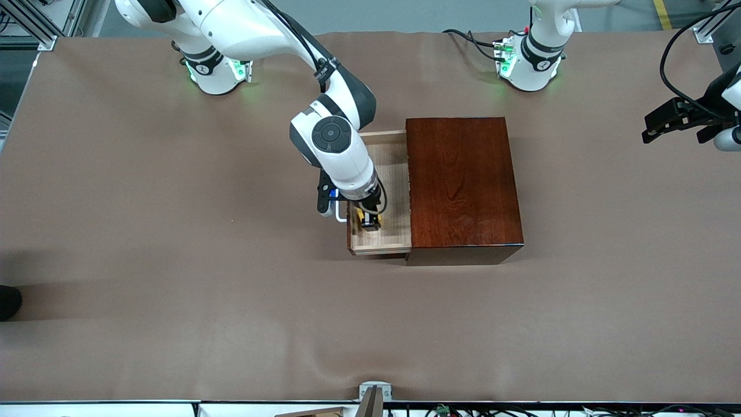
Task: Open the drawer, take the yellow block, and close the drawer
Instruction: 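Grasp the yellow cube with the right gripper and lift it, then carry the yellow cube away from the box and set it on the table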
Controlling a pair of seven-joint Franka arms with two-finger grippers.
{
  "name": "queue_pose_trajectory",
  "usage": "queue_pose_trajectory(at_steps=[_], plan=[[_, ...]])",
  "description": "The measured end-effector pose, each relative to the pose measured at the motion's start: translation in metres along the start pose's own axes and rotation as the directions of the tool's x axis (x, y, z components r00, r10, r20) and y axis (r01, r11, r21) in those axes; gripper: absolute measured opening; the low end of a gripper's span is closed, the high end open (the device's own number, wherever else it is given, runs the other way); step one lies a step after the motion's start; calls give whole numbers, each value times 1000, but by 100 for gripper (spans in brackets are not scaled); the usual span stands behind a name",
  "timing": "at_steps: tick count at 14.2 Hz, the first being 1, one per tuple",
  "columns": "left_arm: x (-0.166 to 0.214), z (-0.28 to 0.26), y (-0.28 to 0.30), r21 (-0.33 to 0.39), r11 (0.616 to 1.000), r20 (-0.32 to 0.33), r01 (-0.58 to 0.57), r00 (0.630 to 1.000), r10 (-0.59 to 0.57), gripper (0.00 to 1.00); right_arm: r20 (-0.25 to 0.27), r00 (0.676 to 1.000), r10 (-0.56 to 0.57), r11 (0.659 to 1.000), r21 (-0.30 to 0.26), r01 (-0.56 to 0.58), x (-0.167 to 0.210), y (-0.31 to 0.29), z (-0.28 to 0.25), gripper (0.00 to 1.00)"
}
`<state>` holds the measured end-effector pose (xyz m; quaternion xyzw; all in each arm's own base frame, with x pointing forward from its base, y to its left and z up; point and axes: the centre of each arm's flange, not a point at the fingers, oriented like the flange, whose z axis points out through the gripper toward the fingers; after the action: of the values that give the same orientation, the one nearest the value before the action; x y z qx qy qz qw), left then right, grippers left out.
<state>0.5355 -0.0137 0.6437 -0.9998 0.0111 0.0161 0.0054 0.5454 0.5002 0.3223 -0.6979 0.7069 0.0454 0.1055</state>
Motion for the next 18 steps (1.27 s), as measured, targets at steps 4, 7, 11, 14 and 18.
queue_pose_trajectory(at_steps=[4,7,11,14,18], plan=[[0,1,-1,0,1000,1,7,1000,-7,100,-39,999,-6,998,-60,3,-6,-1,-18,57],[3,2,0,0,1000,1,17,1000,-17,100,-57,998,-2,991,-132,-6,-19,-6,-69,57],[6,2,14,2,1000,-2,-9,1000,9,100,-12,993,-121,975,-187,116,1,-20,-154,57],[5,-2,29,12,999,-11,-36,999,36,100,2,926,-377,887,-286,362,63,-39,-190,57],[4,-7,48,15,997,-23,-69,997,70,100,44,750,-660,696,-341,632,200,-88,-221,57]])
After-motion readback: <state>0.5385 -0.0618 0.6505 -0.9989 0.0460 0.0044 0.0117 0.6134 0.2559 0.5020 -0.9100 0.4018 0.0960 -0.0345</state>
